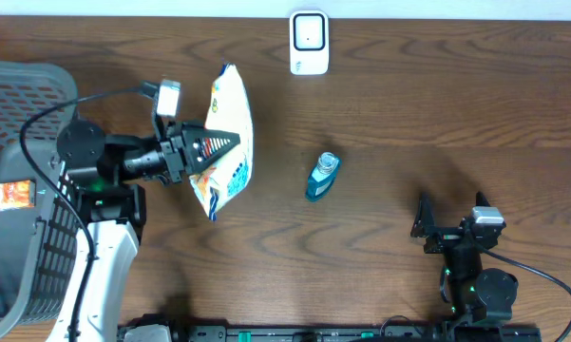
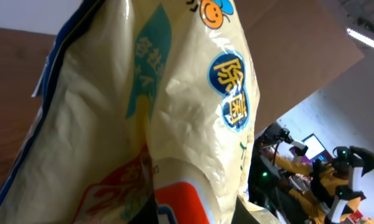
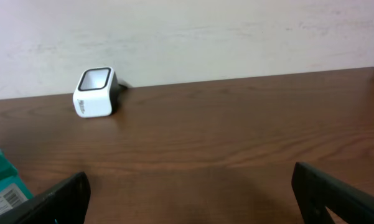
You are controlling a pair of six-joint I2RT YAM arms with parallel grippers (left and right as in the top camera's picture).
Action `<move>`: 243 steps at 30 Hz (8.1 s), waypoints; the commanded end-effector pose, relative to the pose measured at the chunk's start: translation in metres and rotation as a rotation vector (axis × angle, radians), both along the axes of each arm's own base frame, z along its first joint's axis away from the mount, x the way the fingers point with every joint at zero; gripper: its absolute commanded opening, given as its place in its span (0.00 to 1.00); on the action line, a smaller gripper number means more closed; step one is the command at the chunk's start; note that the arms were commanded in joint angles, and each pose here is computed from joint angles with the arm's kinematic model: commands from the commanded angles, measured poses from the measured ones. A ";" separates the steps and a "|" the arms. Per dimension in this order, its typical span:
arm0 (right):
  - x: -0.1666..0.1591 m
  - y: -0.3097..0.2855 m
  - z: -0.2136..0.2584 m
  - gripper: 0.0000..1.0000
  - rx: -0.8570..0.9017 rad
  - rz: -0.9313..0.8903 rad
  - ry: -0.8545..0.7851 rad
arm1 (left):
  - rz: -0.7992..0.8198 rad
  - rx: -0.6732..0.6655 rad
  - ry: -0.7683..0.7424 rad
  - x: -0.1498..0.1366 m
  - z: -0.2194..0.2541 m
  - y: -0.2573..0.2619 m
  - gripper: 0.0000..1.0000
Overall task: Scan the item barcode
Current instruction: 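Lift the yellow wipes pack out of the basket with the left gripper, then carry the wipes pack forward and lower it beside the bottle, then release the wipes pack and lift the left gripper above it, then swing the left gripper into the basket and grasp the orange Kleenex pack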
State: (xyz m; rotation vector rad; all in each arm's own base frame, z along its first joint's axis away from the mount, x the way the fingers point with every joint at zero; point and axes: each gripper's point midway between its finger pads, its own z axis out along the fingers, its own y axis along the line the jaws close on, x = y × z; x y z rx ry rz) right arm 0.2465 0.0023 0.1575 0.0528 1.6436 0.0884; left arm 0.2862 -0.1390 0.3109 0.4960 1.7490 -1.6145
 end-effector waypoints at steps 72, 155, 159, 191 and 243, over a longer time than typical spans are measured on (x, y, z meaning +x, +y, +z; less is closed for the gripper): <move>0.000 0.002 -0.001 0.99 -0.013 0.007 0.001 | 0.729 0.860 0.084 0.042 -0.245 -0.035 0.36; 0.000 0.002 -0.001 0.99 -0.013 0.007 0.003 | 0.884 0.727 0.518 0.032 -0.215 -0.021 0.41; 0.000 0.002 -0.001 0.99 -0.013 0.007 0.003 | 0.705 0.708 0.618 0.018 -0.237 -0.050 0.26; 0.000 0.002 -0.001 0.99 -0.013 0.007 0.003 | 0.830 0.580 0.443 0.021 -0.160 -0.030 0.14; 0.000 0.002 -0.001 0.99 -0.013 0.007 0.003 | 1.917 0.624 1.083 0.030 -0.134 0.422 0.97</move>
